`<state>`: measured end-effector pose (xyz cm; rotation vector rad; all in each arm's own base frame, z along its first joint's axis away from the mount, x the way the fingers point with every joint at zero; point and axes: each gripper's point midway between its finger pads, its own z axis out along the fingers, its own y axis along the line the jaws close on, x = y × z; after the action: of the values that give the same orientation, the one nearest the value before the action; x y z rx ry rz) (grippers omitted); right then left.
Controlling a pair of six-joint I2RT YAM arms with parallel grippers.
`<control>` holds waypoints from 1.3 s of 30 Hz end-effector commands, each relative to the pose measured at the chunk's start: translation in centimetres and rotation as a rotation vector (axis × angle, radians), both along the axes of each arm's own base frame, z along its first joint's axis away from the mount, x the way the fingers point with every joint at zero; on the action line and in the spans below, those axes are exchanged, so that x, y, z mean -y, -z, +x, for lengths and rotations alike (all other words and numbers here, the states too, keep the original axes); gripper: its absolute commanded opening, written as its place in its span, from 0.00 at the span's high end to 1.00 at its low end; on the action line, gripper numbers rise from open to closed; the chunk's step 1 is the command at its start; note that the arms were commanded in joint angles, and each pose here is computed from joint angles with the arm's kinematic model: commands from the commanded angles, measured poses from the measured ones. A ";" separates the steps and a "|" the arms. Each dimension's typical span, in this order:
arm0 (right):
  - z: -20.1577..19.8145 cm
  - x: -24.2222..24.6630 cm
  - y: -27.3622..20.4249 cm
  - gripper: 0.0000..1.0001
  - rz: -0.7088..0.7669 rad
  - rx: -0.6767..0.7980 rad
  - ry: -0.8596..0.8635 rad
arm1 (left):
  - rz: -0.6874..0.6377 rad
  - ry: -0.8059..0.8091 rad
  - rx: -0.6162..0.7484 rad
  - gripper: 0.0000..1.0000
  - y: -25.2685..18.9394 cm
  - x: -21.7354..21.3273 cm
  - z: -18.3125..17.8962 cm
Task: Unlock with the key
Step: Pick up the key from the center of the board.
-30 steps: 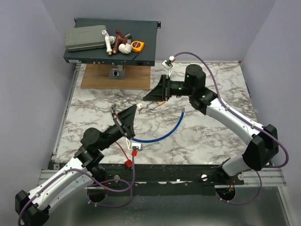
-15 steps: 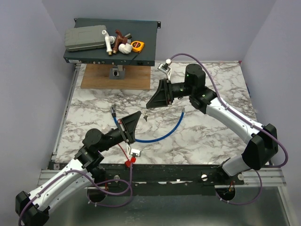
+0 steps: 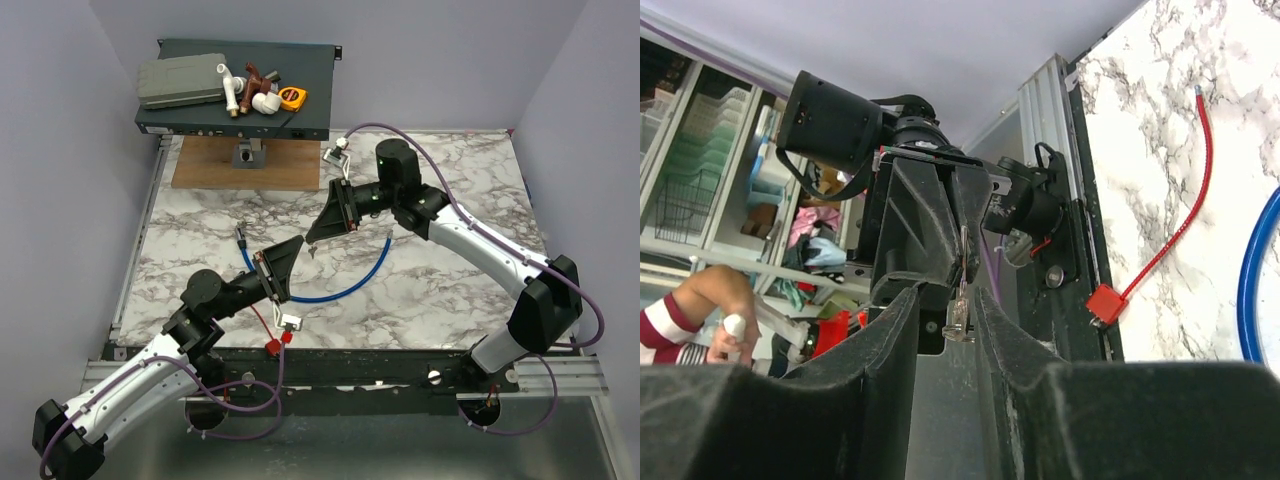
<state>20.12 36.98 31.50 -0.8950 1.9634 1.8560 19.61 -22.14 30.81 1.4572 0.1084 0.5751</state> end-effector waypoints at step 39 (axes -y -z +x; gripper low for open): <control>4.2 8.1 6.0 0.99 -0.296 0.028 0.457 | -0.109 -0.334 -1.152 0.02 8.6 -2.8 6.5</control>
<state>23.24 31.14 27.62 -0.5677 2.1427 1.5516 27.32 -18.58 28.76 1.4299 0.8773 0.2851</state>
